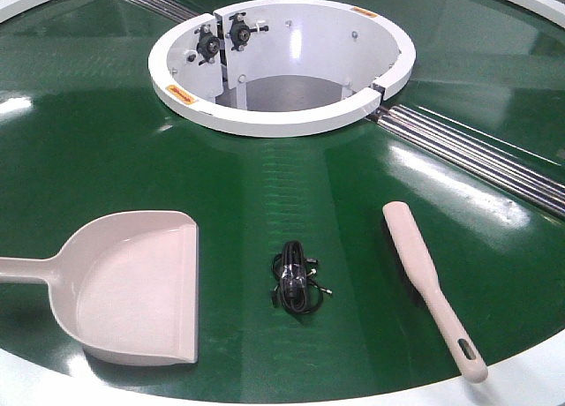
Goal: Clean and inspect green conveyor with broom and dustpan
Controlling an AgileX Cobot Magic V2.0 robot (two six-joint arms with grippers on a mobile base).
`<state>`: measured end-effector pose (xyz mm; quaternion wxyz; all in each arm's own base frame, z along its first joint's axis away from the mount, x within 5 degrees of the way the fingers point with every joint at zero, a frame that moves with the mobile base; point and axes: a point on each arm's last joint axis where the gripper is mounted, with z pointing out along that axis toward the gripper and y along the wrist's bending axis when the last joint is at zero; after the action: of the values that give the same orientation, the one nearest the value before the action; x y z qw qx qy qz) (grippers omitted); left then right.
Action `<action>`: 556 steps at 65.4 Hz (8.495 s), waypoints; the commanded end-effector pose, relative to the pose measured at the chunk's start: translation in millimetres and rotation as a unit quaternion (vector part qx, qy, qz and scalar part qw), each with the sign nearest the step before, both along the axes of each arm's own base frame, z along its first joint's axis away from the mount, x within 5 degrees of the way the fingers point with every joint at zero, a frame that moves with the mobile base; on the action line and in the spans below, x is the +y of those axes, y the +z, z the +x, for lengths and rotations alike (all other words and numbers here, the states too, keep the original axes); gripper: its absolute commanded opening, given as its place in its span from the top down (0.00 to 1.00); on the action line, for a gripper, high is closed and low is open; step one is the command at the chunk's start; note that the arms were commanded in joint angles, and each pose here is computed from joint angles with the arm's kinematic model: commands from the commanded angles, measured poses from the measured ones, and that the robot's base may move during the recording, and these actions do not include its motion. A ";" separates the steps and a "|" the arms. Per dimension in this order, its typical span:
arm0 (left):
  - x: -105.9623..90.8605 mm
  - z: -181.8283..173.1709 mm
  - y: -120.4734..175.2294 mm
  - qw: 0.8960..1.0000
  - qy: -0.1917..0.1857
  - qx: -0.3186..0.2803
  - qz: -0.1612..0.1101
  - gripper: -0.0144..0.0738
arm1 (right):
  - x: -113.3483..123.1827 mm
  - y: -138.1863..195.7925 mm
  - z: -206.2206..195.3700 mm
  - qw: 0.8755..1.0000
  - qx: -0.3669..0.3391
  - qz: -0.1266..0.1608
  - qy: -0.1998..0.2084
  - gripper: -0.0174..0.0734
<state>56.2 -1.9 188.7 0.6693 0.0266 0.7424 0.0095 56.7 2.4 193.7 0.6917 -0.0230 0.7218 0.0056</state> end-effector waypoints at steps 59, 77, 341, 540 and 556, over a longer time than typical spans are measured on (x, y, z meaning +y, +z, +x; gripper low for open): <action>2.0 -36.4 221.8 0.949 -0.005 -0.308 -0.064 0.84 | 0.2 191.1 11.9 0.982 -0.184 -0.046 -0.009 0.81; -4.0 52.0 259.7 0.992 -0.021 -0.126 -0.016 0.80 | 3.3 232.9 96.6 0.996 -0.086 -0.019 -0.002 0.79; 24.9 118.9 211.9 0.698 -0.041 0.156 0.697 0.17 | 67.5 138.4 241.8 0.797 0.593 -0.053 0.102 0.81; 42.0 265.0 59.3 0.531 -0.381 0.585 0.481 0.37 | 67.7 138.4 241.7 0.796 0.594 -0.052 0.103 0.81; 41.6 265.0 59.2 0.532 -0.382 0.585 0.479 0.82 | 67.7 138.5 241.7 0.797 0.593 -0.052 0.103 0.81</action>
<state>324.7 38.8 228.1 -0.0956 0.6336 0.7640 0.0754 308.5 73.2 311.1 0.1082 -0.1210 0.9855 0.0494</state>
